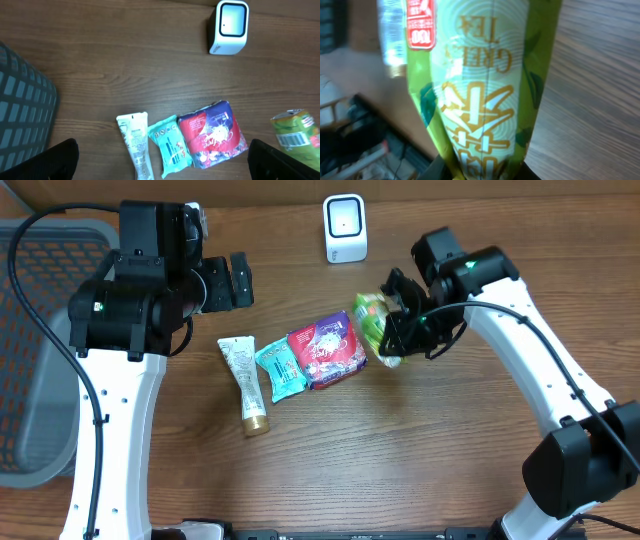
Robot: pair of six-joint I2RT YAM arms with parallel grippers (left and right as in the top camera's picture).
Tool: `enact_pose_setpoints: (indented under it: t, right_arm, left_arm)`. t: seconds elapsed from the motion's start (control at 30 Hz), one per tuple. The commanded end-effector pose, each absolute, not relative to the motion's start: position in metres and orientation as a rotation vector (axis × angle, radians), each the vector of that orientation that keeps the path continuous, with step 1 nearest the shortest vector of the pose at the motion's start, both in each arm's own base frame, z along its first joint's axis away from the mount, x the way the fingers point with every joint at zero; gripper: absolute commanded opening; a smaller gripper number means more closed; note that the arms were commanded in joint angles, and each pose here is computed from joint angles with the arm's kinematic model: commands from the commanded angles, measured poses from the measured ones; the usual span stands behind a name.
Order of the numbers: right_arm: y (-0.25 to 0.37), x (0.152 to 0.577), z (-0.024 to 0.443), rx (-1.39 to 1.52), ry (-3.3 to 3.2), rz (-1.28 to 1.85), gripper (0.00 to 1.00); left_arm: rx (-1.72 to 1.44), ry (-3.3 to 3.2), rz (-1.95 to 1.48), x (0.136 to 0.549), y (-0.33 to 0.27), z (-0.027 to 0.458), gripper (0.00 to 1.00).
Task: Scan the item barcode
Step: 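Hold the carton's barcode in front of the white scanner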
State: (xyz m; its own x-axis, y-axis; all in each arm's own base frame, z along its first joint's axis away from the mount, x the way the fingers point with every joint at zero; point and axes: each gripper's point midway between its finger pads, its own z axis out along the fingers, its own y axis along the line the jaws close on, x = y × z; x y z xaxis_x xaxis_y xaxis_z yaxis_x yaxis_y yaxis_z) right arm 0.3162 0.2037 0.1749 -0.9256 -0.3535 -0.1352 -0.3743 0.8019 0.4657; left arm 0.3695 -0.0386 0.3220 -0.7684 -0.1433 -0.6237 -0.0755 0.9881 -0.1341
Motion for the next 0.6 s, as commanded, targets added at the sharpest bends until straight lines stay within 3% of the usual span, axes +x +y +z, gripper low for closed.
enact_pose_setpoints:
  t: [0.0,0.1,0.23,0.37,0.57]
  right_arm:
    - [0.228,0.321,0.238,-0.748,2.719,0.956,0.09]
    - [0.224,0.334,0.271,-0.697,2.657,0.87,0.09]
    - [0.184,0.38,0.295,-0.441,2.604,0.441,0.1]
    - [0.163,0.419,0.303,-0.341,2.48,0.125,0.1]
    - [0.165,0.475,0.297,-0.247,2.31,-0.107,0.13]
  left_arm:
    - [-0.132,2.442,-0.136,0.371,-0.04,0.325,1.0]
    - [-0.132,2.442,-0.136,0.371,-0.04,0.325,1.0]
    - [-0.132,2.442,-0.136,0.371,-0.04,0.325,1.0]
    - [-0.132,2.442,-0.136,0.371,-0.04,0.325,0.99]
    - [-0.132,2.442,-0.136,0.371,-0.04,0.325,0.99]
